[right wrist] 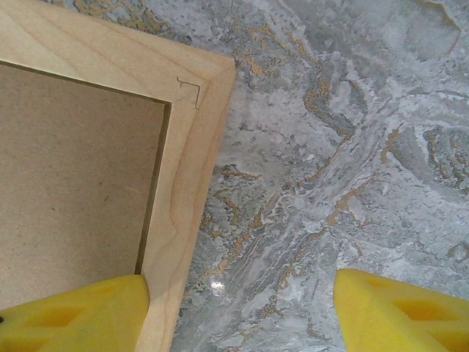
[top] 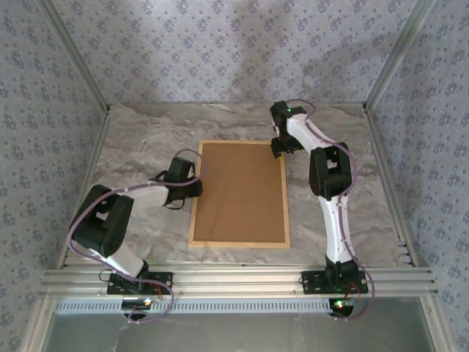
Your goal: Put the photo into the frame
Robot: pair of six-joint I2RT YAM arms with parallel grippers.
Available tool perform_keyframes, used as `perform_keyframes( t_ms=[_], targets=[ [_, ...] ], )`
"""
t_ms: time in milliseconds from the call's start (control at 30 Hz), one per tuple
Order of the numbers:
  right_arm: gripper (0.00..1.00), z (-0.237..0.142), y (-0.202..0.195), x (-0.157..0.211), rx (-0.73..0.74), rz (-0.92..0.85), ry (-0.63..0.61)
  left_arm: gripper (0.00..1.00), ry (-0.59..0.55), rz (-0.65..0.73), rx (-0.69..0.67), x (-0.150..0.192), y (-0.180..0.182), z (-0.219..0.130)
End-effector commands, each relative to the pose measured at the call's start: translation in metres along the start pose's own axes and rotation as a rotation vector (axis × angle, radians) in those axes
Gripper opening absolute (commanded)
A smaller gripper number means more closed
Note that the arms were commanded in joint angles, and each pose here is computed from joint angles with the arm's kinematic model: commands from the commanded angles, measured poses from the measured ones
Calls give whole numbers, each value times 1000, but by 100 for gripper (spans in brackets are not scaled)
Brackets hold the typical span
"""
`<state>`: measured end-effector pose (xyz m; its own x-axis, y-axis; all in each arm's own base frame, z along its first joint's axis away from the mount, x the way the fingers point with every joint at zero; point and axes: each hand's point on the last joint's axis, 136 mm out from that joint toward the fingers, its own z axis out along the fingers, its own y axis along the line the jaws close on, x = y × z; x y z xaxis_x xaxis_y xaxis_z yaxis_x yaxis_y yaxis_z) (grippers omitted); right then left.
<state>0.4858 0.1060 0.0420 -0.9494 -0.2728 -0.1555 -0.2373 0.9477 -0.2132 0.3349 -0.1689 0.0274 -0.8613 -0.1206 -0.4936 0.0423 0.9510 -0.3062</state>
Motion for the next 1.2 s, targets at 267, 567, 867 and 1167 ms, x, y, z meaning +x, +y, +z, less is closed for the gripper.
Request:
perform_keyframes(
  t_ms=[267,567,867,1167],
  targets=[
    [71,41,34,27,-57,-46,123,24,161,17,-59,49,22,12],
    [71,45,46,33,-80,-81,150,24,160,17,-58,48,21,12],
    [71,44,55,31,-106,-134,167,25,158,17,-58,47,22,12],
    [70,45,58,32,-114,-168,197,25,159,17,-59,47,22,12]
  ],
)
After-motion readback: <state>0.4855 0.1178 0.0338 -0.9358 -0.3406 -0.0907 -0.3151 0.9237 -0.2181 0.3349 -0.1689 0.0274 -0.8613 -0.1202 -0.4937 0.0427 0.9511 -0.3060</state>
